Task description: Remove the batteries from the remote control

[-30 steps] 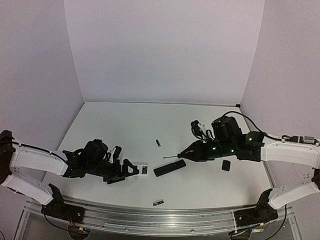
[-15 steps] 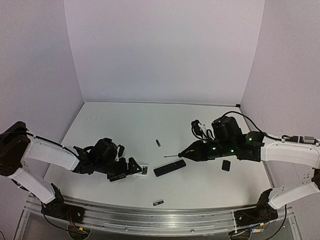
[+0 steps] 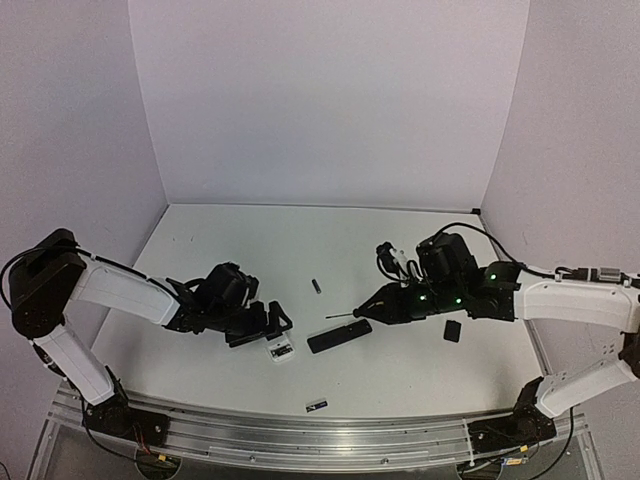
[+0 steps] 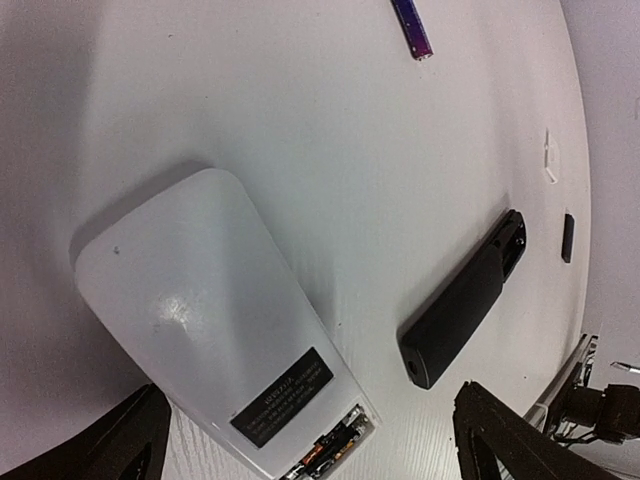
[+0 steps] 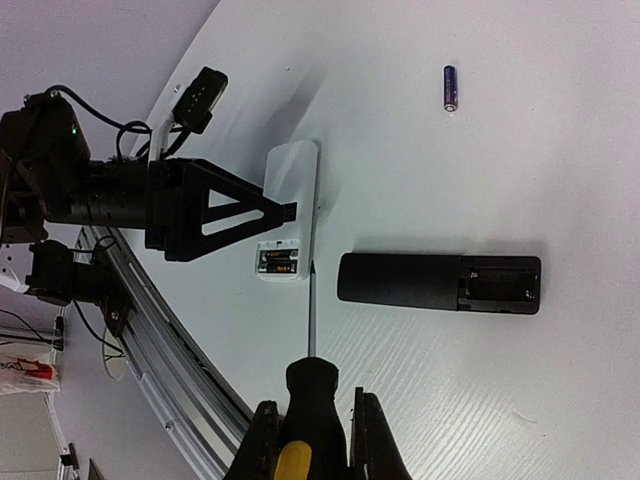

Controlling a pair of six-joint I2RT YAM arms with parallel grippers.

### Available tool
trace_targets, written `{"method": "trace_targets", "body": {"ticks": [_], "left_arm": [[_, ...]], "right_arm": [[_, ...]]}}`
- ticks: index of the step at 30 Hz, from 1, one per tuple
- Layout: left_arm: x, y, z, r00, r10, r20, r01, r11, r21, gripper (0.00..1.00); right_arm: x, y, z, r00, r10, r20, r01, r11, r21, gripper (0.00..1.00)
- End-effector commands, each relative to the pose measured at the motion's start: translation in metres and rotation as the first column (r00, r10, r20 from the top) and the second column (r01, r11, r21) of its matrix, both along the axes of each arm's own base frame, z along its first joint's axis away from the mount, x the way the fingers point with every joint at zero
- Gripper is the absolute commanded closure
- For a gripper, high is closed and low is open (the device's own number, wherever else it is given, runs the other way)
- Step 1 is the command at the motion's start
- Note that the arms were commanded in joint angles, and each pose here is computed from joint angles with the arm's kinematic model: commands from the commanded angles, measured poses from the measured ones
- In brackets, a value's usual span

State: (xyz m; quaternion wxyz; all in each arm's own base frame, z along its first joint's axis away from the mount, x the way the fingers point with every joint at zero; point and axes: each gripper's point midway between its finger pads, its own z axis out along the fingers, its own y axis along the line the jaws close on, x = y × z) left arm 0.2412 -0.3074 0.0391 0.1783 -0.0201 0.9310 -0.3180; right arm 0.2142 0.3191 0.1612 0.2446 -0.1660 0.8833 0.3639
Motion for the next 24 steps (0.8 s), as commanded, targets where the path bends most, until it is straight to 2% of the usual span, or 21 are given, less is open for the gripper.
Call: {"method": "trace_targets", "body": {"ticks": [1, 9, 13, 18, 24], "left_arm": [[0.005, -0.004, 0.006, 1.0, -0.025, 0.001, 0.025, 0.999, 0.036, 0.04], [-0.004, 0.028, -0.003, 0.993, 0.079, -0.086, -0.06, 0.979, 0.196, 0.21], [-0.004, 0.035, -0.004, 0.988, 0.115, -0.099, -0.089, 0.967, 0.238, 0.3], [-0.002, 0.032, -0.008, 0.99, 0.104, -0.094, -0.079, 0.967, 0.241, 0.34], [0.006, 0.018, -0.007, 0.992, 0.098, -0.079, -0.082, 0.978, 0.191, 0.34]], "right_arm": [[0.001, 0.02, 0.011, 0.997, 0.08, 0.012, -0.08, 0.996, 0.025, 1.0], [-0.006, 0.043, 0.006, 0.981, 0.19, -0.037, -0.189, 0.981, 0.04, 1.0], [-0.012, 0.055, -0.003, 0.972, 0.231, -0.048, -0.232, 0.973, -0.009, 1.0], [-0.016, 0.071, -0.011, 0.958, 0.284, -0.044, -0.287, 0.956, -0.064, 1.0], [-0.016, 0.076, -0.022, 0.944, 0.323, -0.062, -0.329, 0.933, -0.144, 1.0]]}}
